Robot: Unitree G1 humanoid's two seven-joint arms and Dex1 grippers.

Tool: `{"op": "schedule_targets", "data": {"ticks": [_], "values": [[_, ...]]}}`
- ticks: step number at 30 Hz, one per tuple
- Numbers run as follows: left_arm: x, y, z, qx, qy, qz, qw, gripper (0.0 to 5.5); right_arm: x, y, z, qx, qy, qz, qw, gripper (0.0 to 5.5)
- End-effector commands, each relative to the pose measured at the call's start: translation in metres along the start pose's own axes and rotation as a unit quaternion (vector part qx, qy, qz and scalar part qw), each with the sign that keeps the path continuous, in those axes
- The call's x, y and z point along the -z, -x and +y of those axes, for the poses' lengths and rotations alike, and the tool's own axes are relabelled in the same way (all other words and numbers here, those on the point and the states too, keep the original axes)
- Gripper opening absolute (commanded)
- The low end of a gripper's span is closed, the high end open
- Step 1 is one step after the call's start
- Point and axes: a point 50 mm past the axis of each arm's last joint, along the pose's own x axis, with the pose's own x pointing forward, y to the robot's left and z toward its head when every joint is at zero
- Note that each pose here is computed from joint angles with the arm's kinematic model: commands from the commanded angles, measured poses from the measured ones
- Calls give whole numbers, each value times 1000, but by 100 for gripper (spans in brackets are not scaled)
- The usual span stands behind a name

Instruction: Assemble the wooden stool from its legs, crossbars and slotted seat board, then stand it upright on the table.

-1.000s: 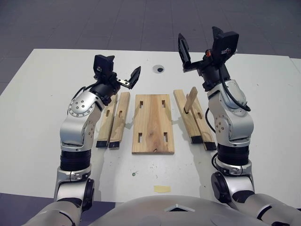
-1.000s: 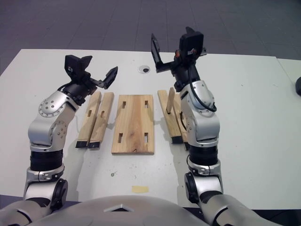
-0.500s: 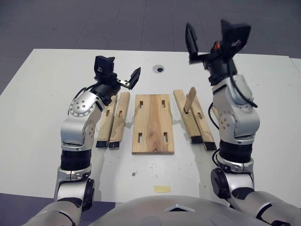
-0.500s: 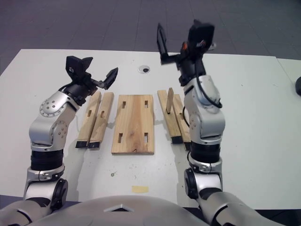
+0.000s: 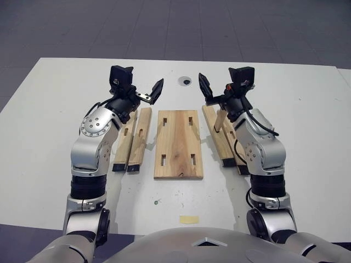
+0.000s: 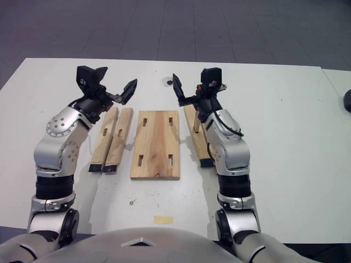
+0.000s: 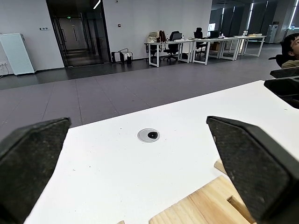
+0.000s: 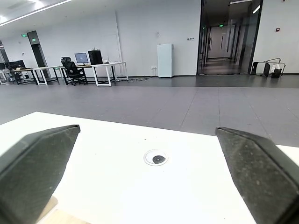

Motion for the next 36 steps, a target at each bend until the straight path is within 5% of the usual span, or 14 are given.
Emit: {"op": "schedule_targets", "data": {"ticks": [1, 7, 14, 25, 36], "values": [[3, 0, -2, 1, -2, 10, 1000, 540, 29, 11, -10, 32, -16, 69, 997, 539], [2, 0, -4, 7, -4, 9, 1000, 540, -29, 10, -7, 24, 13, -33, 999, 539], [0, 6, 2, -6, -5, 5, 1000, 540, -86, 49, -6, 19, 49, -95, 994, 539], [5, 12, 7, -13, -12, 24, 1000, 540, 31, 124, 7, -52, -32, 215, 975, 539], [8, 13, 6, -15, -17, 29, 999, 540, 68, 137, 8, 3, -54, 269, 962, 539]]}}
